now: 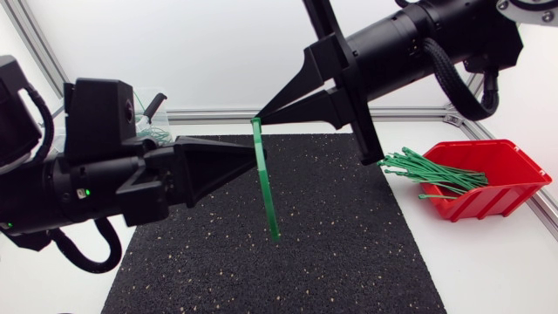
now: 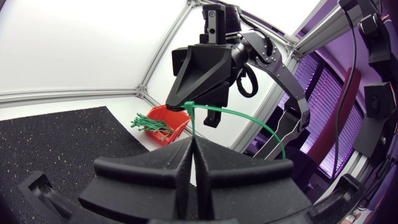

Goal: Take a green cable tie from the red box, thread the tail through the head to close it, then place it in the transparent bin on the left.

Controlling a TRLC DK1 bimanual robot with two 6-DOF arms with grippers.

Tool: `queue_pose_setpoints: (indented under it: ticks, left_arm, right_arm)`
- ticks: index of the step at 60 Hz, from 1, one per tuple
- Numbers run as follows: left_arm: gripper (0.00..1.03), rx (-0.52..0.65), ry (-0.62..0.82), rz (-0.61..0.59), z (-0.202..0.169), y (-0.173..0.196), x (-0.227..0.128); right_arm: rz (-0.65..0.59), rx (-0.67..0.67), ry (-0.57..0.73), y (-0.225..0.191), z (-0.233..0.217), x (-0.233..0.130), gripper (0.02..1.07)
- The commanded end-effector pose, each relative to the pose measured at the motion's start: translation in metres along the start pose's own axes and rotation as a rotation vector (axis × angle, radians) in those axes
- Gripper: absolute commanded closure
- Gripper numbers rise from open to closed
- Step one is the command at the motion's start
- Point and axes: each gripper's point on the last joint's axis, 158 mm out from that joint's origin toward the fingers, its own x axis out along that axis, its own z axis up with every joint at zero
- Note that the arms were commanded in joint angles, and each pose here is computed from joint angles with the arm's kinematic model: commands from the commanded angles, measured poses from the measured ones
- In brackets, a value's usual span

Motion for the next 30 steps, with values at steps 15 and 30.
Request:
queue_pose_setpoints:
  ticks: [15,30]
  left_arm:
    - [1.00,-0.002,-0.021,-0.029,0.012,-0.015,-0.002]
    - [1.00,0.000,-0.028,-0.029,0.015,-0.017,-0.005]
  right_arm:
    - [-0.120,0.081,-0.051,-0.046,0.046,0.029,1.01]
    - [-0.160,0.108,-0.084,-0.058,0.062,0.037,1.01]
